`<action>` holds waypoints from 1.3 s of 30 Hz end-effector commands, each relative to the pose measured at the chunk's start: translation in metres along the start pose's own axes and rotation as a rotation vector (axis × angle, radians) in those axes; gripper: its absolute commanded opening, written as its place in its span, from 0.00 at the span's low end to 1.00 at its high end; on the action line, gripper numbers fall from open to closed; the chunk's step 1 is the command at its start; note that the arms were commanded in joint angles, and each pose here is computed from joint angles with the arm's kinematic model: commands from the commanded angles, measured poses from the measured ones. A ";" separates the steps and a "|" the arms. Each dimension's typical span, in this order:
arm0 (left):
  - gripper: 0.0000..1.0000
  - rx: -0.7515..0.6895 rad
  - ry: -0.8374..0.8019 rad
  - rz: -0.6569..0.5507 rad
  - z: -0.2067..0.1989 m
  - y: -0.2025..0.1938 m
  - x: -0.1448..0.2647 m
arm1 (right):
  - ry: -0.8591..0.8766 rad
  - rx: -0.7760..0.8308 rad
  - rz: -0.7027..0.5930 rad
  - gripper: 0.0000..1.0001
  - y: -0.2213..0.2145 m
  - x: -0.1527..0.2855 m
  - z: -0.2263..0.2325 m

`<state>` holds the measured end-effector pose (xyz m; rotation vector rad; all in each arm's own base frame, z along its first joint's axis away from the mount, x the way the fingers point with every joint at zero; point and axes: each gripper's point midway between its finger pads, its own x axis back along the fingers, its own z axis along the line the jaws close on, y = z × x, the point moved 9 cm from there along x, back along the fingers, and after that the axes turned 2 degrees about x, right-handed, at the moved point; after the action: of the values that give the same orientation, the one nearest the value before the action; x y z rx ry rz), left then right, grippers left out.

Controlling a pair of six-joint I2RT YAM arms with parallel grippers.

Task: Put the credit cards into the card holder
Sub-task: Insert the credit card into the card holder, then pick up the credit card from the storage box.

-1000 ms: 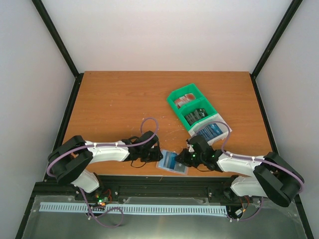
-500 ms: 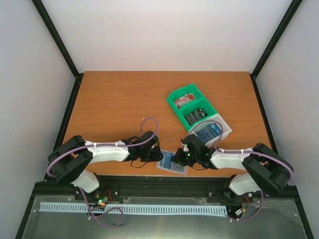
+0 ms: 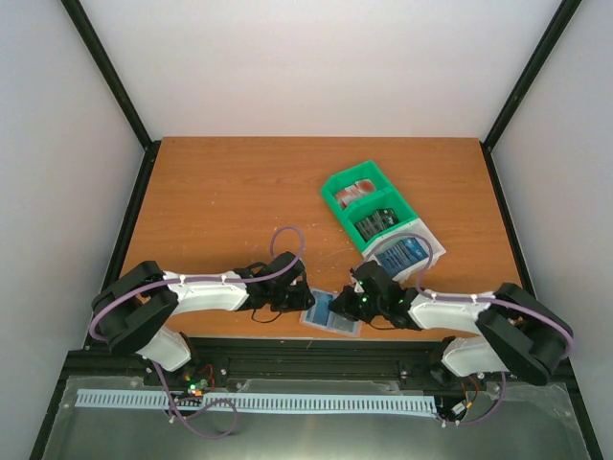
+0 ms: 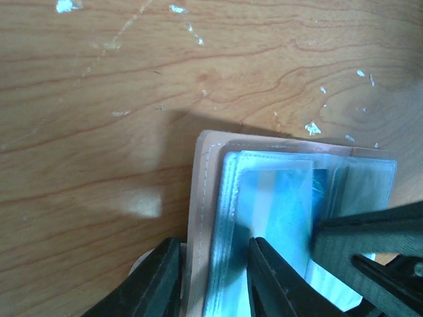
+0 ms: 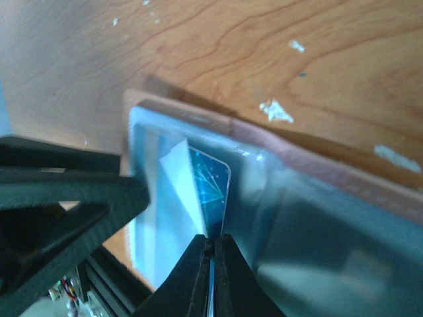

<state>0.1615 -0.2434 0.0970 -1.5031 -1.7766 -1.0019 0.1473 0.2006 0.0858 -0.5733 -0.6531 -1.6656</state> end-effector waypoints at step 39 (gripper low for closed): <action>1.00 -0.257 -0.350 -0.284 -0.060 0.096 0.122 | -0.711 0.344 -0.292 0.67 0.149 0.178 0.009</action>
<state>0.2169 -0.2157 0.2283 -1.5230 -2.1820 -1.2917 0.2536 0.0606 0.2377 -0.8890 -1.6323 -1.5992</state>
